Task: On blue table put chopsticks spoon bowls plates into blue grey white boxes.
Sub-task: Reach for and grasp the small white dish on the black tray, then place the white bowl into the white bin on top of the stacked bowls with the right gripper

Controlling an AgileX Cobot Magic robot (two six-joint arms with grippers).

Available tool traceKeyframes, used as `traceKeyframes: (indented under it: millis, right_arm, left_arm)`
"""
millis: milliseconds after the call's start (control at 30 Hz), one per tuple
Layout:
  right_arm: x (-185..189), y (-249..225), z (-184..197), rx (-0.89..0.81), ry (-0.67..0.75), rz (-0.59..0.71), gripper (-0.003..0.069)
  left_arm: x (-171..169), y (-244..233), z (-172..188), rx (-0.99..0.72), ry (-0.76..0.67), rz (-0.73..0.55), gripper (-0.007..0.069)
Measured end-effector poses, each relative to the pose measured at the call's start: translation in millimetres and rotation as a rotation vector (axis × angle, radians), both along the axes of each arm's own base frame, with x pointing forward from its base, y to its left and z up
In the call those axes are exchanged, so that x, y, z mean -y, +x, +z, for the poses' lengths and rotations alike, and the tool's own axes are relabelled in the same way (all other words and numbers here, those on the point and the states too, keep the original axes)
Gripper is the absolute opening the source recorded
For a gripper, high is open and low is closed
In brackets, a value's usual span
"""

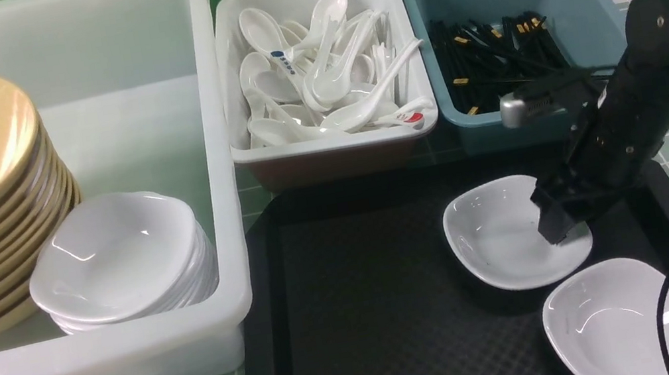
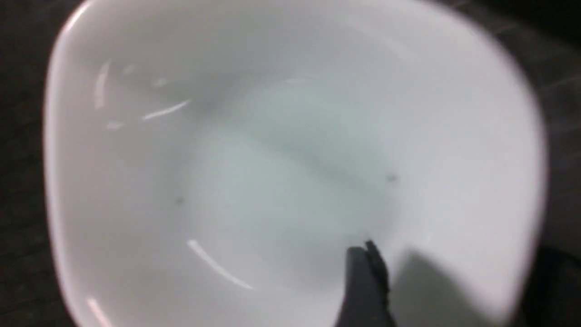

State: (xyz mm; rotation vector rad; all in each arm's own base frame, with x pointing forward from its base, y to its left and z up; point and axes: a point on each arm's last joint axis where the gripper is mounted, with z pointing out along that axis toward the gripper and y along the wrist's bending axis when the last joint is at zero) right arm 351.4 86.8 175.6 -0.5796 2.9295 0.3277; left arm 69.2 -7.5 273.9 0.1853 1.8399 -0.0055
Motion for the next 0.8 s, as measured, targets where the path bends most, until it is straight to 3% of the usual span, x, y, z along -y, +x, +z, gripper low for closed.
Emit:
traceKeyframes:
  millis: [200, 233, 467, 633, 700, 800]
  right_arm:
    - [-5, -2, 7, 0.012, 0.064, 0.006, 0.0143]
    - [-6, -3, 14, 0.018, 0.077, 0.007, 0.0119]
    - [-12, -24, 85, 0.153, 0.108, 0.072, 0.0078]
    - [-73, -54, 153, 0.458, 0.345, 0.199, 0.0078]
    - [-114, -62, 164, 0.568, 0.488, 0.26, 0.0078]
    - [-168, -70, 161, 0.681, 0.592, 0.333, 0.0078]
  left_arm:
    - [0, -1, -1, 0.002, 0.0, 0.0, 0.0001]
    - [0, -2, -1, 0.01, -0.001, 0.0, 0.0001]
    - [-2, -17, 5, 0.104, -0.009, 0.0, 0.0001]
    - [-2, -20, 6, 0.123, -0.011, 0.0, 0.0002]
    - [-2, -20, 6, 0.123, -0.011, 0.0, 0.0003]
    - [-2, -20, 6, 0.122, -0.011, 0.0, 0.0003]
